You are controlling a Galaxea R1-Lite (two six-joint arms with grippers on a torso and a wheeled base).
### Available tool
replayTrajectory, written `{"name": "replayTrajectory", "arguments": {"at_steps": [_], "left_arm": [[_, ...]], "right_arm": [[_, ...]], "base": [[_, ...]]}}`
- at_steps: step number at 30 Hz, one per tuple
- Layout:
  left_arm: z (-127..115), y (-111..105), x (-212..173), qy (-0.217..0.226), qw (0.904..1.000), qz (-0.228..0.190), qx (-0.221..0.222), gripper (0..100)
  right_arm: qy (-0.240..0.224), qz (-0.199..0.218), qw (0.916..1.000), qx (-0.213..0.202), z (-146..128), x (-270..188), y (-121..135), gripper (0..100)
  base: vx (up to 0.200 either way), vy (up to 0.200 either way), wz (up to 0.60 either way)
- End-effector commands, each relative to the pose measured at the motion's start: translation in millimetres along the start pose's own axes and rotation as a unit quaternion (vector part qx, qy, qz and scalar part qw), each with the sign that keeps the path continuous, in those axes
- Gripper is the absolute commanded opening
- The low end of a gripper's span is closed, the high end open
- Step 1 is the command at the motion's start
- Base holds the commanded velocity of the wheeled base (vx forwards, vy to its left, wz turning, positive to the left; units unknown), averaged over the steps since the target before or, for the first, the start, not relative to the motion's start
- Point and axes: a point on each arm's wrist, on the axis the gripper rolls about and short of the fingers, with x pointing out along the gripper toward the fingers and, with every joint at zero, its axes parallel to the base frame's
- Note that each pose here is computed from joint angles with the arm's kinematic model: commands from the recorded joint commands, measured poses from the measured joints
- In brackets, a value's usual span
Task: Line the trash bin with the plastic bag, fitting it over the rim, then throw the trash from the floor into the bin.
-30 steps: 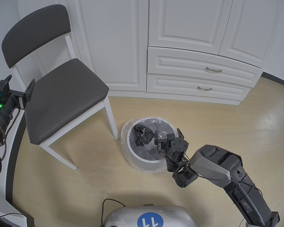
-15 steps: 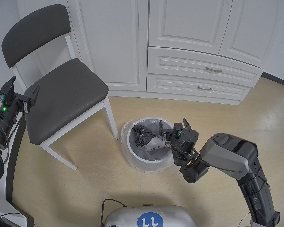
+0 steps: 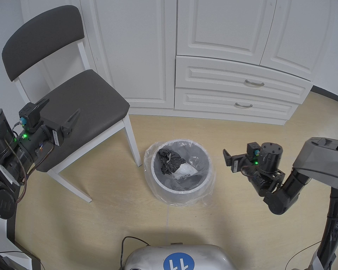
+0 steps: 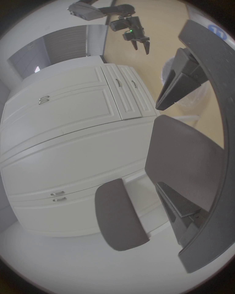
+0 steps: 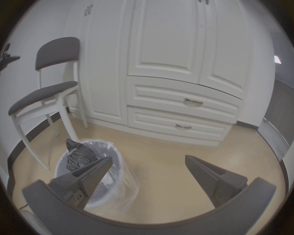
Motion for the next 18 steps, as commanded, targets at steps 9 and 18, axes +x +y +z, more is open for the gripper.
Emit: {"name": "replayTrajectory", "arguments": {"at_steps": [9,18], "left_arm": [[4.1,28.3,-8.0,0.023,0.9804,0.049,-0.189,100],[24.0,27.8,-65.9,0.021,0.9773,0.051,-0.205,100]], "right_arm": [[-0.012,-0.049,0.9962,0.071,50.0,-139.8,-81.1,100],[-0.026,-0.058,0.9950,0.077,49.2,-229.9,-101.1,100]], "base": [[0.000,0.000,0.00],[0.000,0.000,0.00]]}}
